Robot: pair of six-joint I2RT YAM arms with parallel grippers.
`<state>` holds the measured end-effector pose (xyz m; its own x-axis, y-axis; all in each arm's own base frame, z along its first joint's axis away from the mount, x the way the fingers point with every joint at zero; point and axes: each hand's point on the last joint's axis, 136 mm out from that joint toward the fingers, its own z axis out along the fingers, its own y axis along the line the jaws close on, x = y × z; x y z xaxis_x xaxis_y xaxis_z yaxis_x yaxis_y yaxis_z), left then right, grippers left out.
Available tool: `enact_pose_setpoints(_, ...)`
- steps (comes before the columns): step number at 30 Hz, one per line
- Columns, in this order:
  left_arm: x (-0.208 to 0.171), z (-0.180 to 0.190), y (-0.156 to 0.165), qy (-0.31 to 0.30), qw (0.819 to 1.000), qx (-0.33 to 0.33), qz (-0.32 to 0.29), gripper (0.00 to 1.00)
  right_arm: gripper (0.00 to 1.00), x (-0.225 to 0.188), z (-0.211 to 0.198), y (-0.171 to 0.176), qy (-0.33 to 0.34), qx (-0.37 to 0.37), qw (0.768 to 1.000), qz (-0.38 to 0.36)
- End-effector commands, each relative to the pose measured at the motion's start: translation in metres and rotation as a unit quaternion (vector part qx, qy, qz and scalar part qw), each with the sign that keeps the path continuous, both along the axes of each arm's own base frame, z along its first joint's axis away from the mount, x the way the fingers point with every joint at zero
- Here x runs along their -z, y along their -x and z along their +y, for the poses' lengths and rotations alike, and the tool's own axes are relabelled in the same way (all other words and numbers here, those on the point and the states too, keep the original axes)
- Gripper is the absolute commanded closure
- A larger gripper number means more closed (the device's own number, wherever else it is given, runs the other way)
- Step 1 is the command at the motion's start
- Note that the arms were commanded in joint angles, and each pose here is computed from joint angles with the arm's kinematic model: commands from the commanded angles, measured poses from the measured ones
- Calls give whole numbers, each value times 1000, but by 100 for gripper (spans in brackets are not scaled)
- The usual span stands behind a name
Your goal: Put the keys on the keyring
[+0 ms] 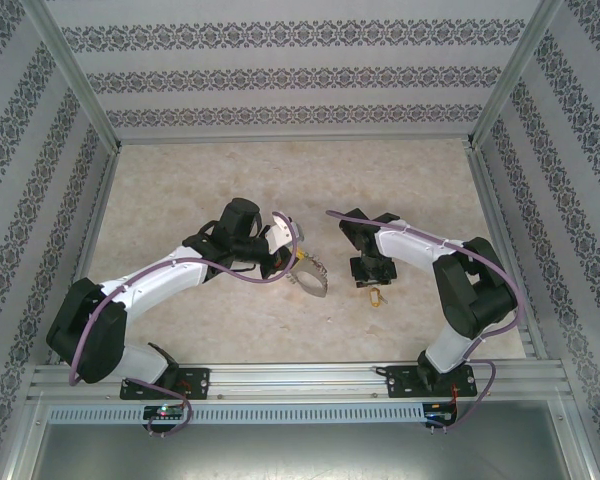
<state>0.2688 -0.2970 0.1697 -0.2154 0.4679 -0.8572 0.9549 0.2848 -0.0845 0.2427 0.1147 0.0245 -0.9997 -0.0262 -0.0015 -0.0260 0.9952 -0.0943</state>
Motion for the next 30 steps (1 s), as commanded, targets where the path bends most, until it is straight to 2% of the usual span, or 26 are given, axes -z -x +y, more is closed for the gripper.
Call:
enact_pose_setpoints(1,-12,0,-4,9,1000,2,-24,100,64,6,2,5,1,-4,1000,11)
enact_pose_setpoints(15,-11,-1,-5,9,1000,1,-18,100,69,7,-2,5,9,-5,1000,6)
enact_pose_setpoints(22,-9,-1,-6,7,1000,2,-14,100,77,7,-10,3,-9,19,1000,0)
enact_pose_setpoints(30,-6,-2,-6,5,1000,2,-9,100,78,6,-23,-1,-44,67,997,-13)
